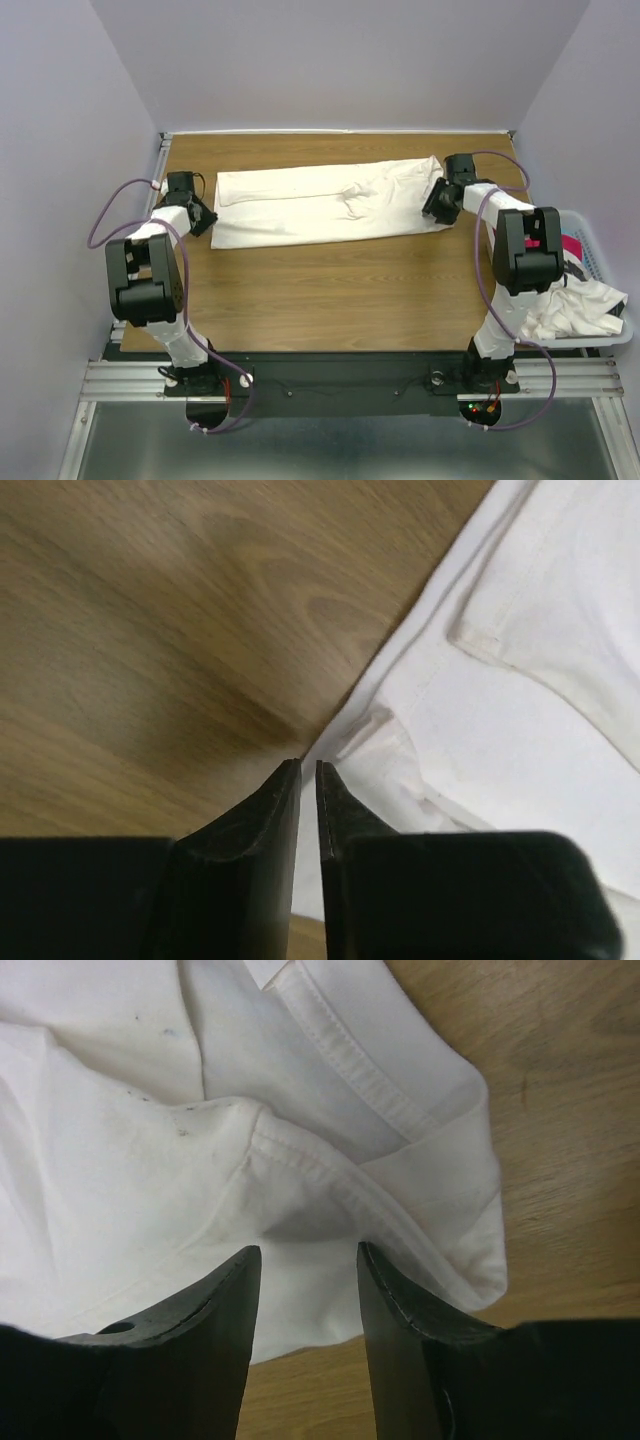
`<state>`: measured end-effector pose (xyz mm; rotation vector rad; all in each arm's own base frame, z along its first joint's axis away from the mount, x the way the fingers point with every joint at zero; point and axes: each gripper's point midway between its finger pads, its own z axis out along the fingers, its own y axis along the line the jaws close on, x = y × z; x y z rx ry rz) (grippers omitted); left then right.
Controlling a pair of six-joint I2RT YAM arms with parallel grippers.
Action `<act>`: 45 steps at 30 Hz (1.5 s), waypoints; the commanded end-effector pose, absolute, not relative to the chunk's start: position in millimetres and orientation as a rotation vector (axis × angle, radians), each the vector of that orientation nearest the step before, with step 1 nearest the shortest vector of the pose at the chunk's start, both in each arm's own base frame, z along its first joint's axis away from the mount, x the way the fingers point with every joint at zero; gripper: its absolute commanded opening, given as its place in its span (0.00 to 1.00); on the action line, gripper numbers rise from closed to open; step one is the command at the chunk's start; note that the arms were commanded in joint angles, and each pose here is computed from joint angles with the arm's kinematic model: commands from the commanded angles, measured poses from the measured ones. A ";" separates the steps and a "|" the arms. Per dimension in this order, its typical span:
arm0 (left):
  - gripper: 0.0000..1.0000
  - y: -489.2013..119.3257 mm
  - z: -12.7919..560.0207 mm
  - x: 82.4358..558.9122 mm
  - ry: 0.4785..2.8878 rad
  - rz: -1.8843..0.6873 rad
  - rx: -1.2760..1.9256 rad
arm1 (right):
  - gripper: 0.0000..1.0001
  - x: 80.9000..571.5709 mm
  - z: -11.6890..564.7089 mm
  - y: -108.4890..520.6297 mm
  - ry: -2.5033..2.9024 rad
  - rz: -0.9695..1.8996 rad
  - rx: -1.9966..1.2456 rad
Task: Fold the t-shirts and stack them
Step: Fold the tshirt
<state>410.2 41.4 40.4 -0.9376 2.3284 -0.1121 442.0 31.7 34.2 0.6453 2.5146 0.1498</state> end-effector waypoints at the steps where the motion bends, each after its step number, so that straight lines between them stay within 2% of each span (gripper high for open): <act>1: 0.42 19.9 106.6 403.9 2.224 -0.169 -0.811 | 0.50 454.0 83.5 33.3 2.423 0.116 0.555; 2: 0.47 16.0 109.8 398.4 2.232 -0.155 -0.774 | 0.50 452.7 86.6 39.6 2.423 0.124 0.539; 3: 0.57 8.0 114.5 395.9 2.230 -0.137 -0.735 | 0.50 451.0 90.5 41.0 2.417 0.129 0.538; 6: 0.60 -8.7 125.6 388.1 2.241 -0.086 -0.586 | 0.50 440.2 86.0 47.4 2.437 0.130 0.537; 9: 0.60 -25.9 114.4 381.2 2.297 -0.026 -0.478 | 0.49 433.1 80.3 48.5 2.453 0.134 0.555; 13: 0.52 -31.2 83.3 377.9 2.389 -0.003 -0.436 | 0.46 428.9 65.7 51.9 2.491 0.136 0.560; 19: 0.46 -34.4 54.5 383.2 2.482 0.015 -0.426 | 0.39 431.3 50.8 55.6 2.525 0.140 0.563; 26: 0.43 -39.3 18.8 362.2 2.630 0.015 -0.429 | 0.38 440.2 30.0 52.5 2.554 0.100 0.581; 30: 0.43 -47.1 0.1 337.7 2.725 -0.034 -0.433 | 0.39 460.3 17.0 50.2 2.555 0.060 0.576; 33: 0.41 -68.8 -11.8 309.0 2.806 -0.162 -0.437 | 0.40 491.0 7.9 47.3 2.538 0.029 0.551; 34: 0.40 -81.8 -13.5 299.4 2.834 -0.227 -0.420 | 0.42 517.4 23.8 50.1 2.482 0.052 0.533; 35: 0.40 -103.8 -10.2 291.1 2.841 -0.286 -0.384 | 0.42 524.2 1.8 50.5 2.518 0.035 0.498; 37: 0.41 -135.6 -12.2 265.4 2.891 -0.380 -0.311 | 0.46 549.8 -0.2 53.8 2.494 0.047 0.453; 38: 0.42 -158.8 -6.3 253.2 2.911 -0.497 -0.261 | 0.48 578.2 22.2 56.3 2.424 0.066 0.411; 39: 0.44 -190.7 -4.1 233.0 2.934 -0.584 -0.155 | 0.50 586.1 9.8 57.7 2.432 0.060 0.397; 41: 0.51 -227.4 12.5 212.4 2.926 -0.716 0.022 | 0.52 611.8 37.4 61.1 2.357 0.090 0.351; 45: 0.61 -236.6 50.7 218.1 2.811 -0.767 0.098 | 0.55 614.8 75.6 83.2 2.312 0.187 0.253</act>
